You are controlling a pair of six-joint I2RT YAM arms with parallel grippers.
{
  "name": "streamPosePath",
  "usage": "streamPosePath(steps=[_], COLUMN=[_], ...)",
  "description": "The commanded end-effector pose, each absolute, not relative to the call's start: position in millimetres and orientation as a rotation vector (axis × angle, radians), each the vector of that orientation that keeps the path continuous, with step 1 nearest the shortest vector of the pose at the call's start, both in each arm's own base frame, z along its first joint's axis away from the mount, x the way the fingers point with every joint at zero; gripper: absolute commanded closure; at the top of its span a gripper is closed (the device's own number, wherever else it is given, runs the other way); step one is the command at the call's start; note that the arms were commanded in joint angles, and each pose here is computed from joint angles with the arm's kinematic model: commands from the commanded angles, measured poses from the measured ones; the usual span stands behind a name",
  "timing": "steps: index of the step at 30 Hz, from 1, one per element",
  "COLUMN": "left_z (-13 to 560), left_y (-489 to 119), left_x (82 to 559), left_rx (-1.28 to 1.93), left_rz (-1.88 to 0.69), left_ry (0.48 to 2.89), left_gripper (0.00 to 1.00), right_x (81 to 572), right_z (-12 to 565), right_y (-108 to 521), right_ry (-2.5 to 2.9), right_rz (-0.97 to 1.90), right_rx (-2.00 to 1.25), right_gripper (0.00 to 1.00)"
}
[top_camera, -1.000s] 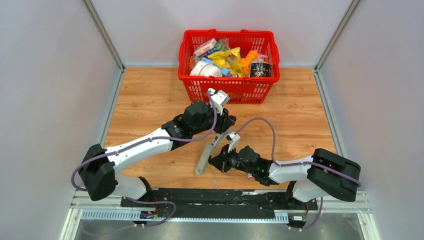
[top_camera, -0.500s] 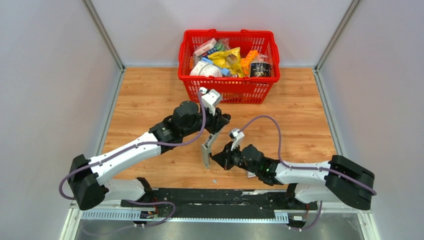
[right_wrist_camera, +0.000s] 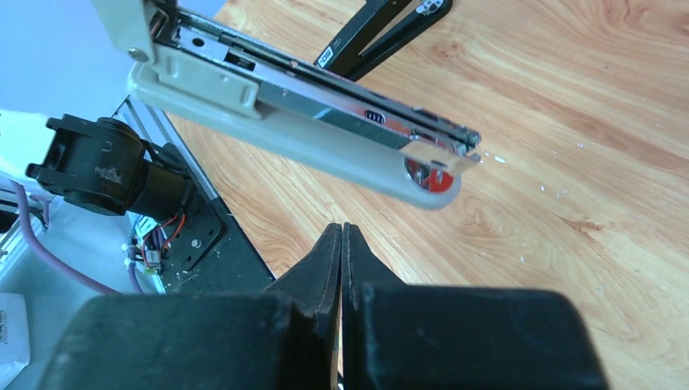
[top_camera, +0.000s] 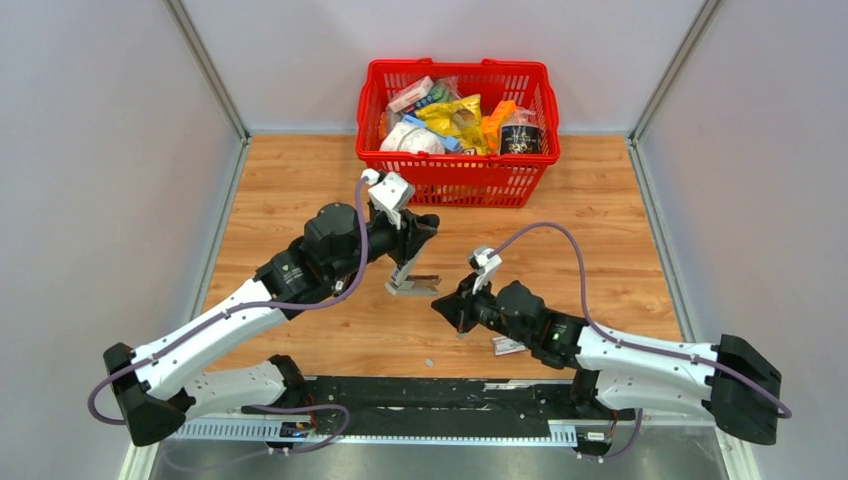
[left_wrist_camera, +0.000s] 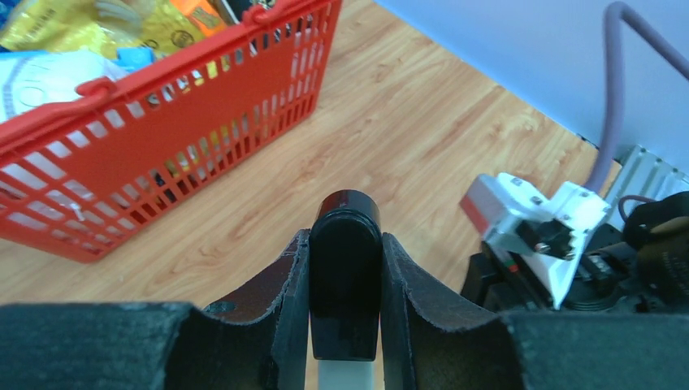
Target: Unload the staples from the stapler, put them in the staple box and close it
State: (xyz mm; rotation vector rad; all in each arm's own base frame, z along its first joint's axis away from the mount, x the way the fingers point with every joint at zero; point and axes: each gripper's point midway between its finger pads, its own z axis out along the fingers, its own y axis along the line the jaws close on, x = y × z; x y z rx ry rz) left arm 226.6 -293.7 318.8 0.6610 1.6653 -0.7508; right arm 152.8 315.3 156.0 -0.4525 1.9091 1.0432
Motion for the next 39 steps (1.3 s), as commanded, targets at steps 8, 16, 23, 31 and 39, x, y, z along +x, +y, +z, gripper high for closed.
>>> streamPosePath(steps=[8, 16, 23, 31, 39], left_z=[394.4, 402.0, 392.4, 390.0, 386.8], left_y=[-278.2, -273.7, -265.6, -256.6, -253.3], left_x=[237.1, 242.5, 243.7, 241.1, 237.5], left_rx=[0.54, 0.491, 0.429, 0.392, 0.38], left_rz=[-0.709, -0.691, -0.685, -0.686, -0.697], left_ry=[1.48, 1.48, 1.514, 1.516, 1.53], left_gripper=[1.0, 1.0, 1.0, 1.0, 1.0], right_x=[130.8, 121.2, 140.3, 158.9, 181.1], right_z=[158.3, 136.8, 122.6, 129.4, 130.5], right_y=[321.3, 346.6, 360.0, 371.6, 373.3], right_ry=[1.944, 1.991, 2.024, 1.984, 1.972], right_rz=[1.113, 1.147, 1.099, 1.07, 0.982], right_rx=[-0.507, -0.464, -0.303, -0.211, -0.09], right_gripper=[1.0, 1.0, 1.0, 1.0, 1.0])
